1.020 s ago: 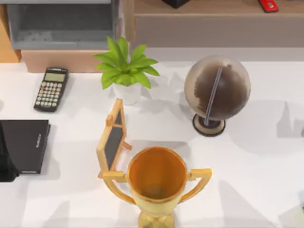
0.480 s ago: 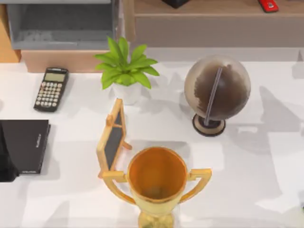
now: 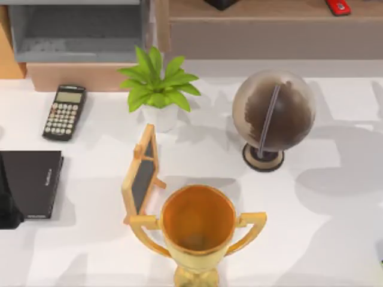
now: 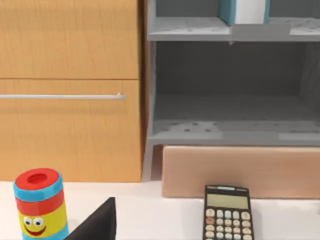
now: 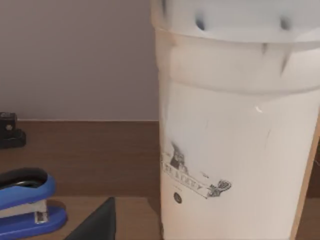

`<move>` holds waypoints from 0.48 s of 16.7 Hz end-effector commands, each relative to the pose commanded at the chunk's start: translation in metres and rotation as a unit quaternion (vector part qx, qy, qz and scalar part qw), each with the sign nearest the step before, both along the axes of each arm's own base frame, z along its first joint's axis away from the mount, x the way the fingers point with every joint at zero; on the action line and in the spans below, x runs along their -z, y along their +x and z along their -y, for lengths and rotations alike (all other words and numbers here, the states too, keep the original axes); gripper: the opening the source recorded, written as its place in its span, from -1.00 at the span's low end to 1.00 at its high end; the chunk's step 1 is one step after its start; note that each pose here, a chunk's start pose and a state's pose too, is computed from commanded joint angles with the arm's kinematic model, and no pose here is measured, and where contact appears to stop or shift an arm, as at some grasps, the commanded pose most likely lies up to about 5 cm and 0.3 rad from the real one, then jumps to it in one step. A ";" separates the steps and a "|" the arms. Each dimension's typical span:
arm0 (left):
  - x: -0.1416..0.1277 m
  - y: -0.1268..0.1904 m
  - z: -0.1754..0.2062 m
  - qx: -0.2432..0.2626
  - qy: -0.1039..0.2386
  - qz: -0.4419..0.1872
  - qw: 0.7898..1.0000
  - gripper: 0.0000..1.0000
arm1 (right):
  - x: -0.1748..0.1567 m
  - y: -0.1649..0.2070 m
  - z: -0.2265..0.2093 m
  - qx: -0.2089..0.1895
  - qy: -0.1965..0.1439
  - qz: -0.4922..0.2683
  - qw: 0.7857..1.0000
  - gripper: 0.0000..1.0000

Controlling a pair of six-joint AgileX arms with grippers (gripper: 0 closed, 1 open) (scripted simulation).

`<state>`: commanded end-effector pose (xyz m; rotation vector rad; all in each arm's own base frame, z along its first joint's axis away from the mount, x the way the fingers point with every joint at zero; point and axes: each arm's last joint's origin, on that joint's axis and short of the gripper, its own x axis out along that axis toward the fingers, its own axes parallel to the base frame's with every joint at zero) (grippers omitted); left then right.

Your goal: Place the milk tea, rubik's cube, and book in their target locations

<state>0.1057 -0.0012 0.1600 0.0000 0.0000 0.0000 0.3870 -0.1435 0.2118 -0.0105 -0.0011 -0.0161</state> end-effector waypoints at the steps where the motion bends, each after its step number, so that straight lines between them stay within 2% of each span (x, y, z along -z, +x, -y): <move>1: 0.000 0.000 0.000 0.000 0.000 0.000 1.000 1.00 | 0.000 0.000 0.000 0.000 0.000 0.000 1.000 1.00; 5: 0.000 0.000 0.000 0.000 0.000 0.000 1.000 1.00 | 0.001 0.000 -0.002 -0.001 0.001 -0.002 1.000 1.00; 8: 0.000 0.000 0.000 0.000 0.000 0.000 1.000 1.00 | 0.000 0.017 -0.013 0.000 0.000 0.000 1.000 1.00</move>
